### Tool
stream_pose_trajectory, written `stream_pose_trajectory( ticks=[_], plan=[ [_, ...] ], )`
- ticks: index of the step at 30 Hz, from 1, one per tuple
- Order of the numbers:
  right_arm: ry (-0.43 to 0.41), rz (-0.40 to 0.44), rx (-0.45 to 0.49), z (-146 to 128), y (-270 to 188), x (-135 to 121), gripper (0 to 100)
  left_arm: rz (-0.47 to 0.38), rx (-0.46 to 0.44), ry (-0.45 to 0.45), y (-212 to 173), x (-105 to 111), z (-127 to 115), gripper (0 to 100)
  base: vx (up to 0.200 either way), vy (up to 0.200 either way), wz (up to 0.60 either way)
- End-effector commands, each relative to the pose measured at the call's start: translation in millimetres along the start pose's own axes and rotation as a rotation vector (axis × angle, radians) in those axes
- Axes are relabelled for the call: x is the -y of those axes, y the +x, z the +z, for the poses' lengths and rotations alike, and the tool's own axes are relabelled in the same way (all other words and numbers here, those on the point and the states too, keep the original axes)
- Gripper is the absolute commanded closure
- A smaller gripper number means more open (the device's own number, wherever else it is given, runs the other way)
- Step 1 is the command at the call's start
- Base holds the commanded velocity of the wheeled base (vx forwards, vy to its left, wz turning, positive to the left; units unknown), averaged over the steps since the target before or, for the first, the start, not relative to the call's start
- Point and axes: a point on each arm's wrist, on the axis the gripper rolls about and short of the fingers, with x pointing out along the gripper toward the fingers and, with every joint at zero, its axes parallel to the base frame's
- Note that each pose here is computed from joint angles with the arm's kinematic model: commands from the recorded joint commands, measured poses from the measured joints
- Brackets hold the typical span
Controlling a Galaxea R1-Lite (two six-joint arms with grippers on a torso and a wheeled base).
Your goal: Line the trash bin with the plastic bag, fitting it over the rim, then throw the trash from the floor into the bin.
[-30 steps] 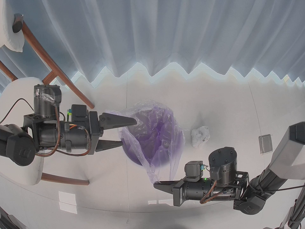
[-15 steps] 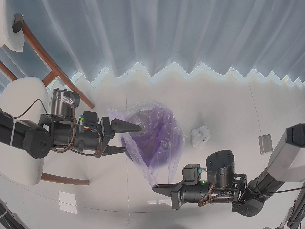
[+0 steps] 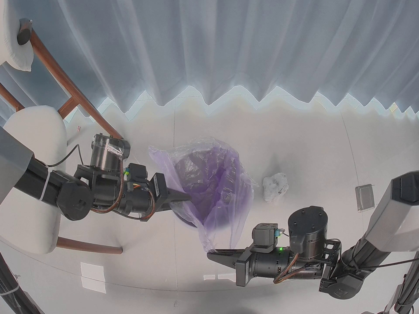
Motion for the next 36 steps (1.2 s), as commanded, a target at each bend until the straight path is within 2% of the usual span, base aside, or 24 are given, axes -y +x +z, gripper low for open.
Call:
stream_pose_trajectory(
  ticks=[1,5,7,8,11,16,23,26,29,30,34,36],
  plan=[
    [0.012,-0.004,0.053,-4.6,-3.5,4.5,100,0.010,0.003,0.011,-26.6,-2.3,-22.7,100,0.000,0.000,0.00],
    [0.055,-0.042,0.202,1.3,-0.3,17.6,100,-0.002,0.049,0.014,-39.3,-10.9,-23.4,100,0.000,0.000,0.00],
    [0.055,-0.045,0.221,1.9,0.2,19.9,100,-0.004,0.058,0.021,-39.2,-12.6,-22.4,100,0.000,0.000,0.00],
    [0.062,-0.056,0.244,2.9,0.6,26.5,0,-0.005,0.078,0.031,-37.9,-15.1,-20.7,100,0.000,0.000,0.00],
    [0.138,-0.071,0.289,9.5,-2.5,30.5,0,-0.003,0.095,0.023,-37.8,-22.8,-16.7,100,0.000,0.000,0.00],
    [0.315,-0.086,0.465,45.0,-33.3,28.9,0,-0.008,0.102,0.026,-40.7,-22.1,-17.9,100,0.000,0.000,0.00],
    [0.335,-0.167,0.555,70.0,-72.5,41.5,0,-0.018,0.102,0.038,-45.4,-16.2,-22.6,100,0.000,0.000,0.00],
    [0.361,-0.209,0.520,70.9,-84.1,38.7,0,0.000,0.076,0.027,-43.2,-20.5,-32.7,100,0.000,0.000,0.00],
    [0.426,-0.280,0.403,60.6,-84.0,41.6,0,0.005,0.064,0.035,-42.3,-21.8,-36.3,100,0.000,0.000,0.00],
    [0.460,-0.317,0.335,53.0,-80.8,44.8,0,0.004,0.067,0.042,-43.2,-21.4,-36.1,100,0.000,0.000,0.00],
    [0.534,-0.312,0.306,46.4,-70.1,47.5,0,-0.009,0.085,0.053,-49.6,-15.9,-35.3,100,0.000,0.000,0.00],
    [0.609,-0.298,0.288,42.6,-55.1,50.3,0,-0.017,0.092,0.062,-52.8,-12.5,-36.3,100,0.000,0.000,0.00]
  ],
)
